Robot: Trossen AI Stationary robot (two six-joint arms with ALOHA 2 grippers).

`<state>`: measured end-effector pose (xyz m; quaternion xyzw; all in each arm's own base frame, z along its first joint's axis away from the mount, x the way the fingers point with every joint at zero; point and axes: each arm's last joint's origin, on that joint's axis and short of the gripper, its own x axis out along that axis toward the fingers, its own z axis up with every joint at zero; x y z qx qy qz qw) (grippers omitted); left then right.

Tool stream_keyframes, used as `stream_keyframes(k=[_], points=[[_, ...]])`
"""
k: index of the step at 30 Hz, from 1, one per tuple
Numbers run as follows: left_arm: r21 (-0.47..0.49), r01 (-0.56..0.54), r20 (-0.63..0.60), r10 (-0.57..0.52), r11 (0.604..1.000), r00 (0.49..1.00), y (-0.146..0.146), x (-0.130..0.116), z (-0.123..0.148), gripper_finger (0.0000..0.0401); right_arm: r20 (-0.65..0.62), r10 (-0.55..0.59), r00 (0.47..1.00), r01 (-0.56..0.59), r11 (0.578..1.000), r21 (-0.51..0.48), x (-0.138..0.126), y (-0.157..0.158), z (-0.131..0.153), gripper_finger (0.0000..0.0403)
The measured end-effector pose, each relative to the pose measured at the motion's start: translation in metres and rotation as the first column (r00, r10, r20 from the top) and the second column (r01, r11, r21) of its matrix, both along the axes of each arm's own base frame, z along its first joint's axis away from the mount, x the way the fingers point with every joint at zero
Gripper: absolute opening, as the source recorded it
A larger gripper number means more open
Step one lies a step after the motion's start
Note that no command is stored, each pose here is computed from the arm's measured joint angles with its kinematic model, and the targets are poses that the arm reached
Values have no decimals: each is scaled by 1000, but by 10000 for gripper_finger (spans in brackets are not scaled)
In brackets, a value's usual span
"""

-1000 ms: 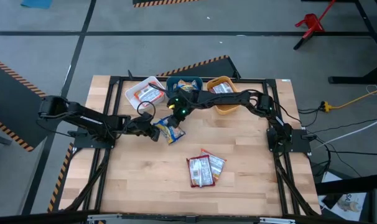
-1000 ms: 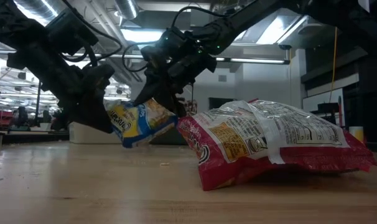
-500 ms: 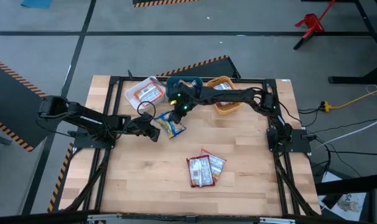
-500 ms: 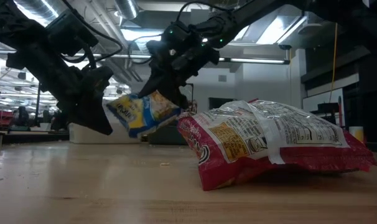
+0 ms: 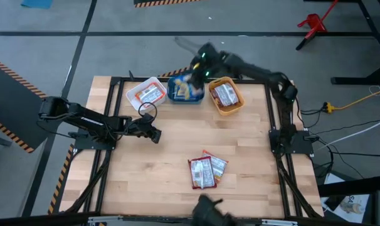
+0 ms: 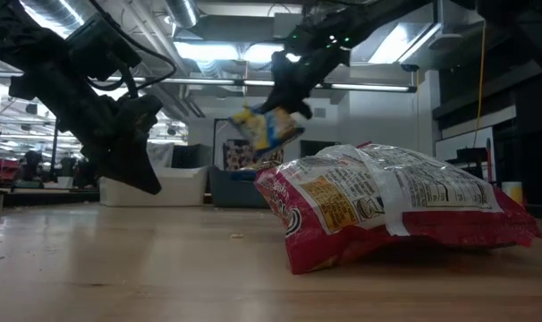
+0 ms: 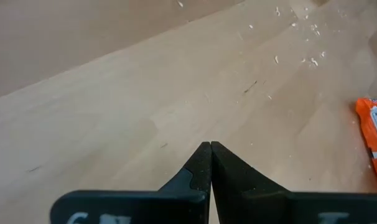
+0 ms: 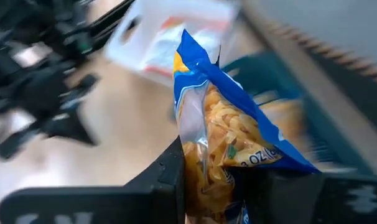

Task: Sort Maruchan noodles
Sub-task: Put the blue noodle pack into the blue bin

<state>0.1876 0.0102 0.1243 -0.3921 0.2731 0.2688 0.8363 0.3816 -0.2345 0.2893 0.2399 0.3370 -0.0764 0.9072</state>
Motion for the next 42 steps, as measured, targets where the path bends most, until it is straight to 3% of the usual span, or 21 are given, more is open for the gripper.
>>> stream_keyframes(k=[4, 9, 19, 25, 32, 36, 42], points=[[16, -17, 0, 17, 1000, 1000, 1, 0, 0, 0, 10, -14, 1000, 15, 986, -165, -22, -37, 29, 90], [21, -22, 2, 22, 1000, 1000, 1, 0, 0, 0, 31, 140, 990, -127, 958, -257, -32, -60, 37, 90], [21, -22, 2, 22, 1000, 1000, 1, 0, 0, 0, -2, 328, 945, -319, 915, -246, -18, -66, 1, 93], [22, -23, 2, 23, 999, 1000, 1, 0, 0, 0, -61, 399, 915, -403, 898, -178, -22, -61, -12, 94], [63, -32, -3, 33, 997, 999, 2, 0, 0, 0, -127, 387, 913, -406, 887, -218, -24, -62, -13, 94], [64, -33, -3, 33, 997, 999, 2, 0, 0, 0, -122, 448, 886, -464, 855, -231, -21, -54, -7, 95], [74, -43, -3, 44, 996, 999, 2, 0, 1, 0, -112, 505, 856, -511, 793, -330, -14, -43, 17, 95]])
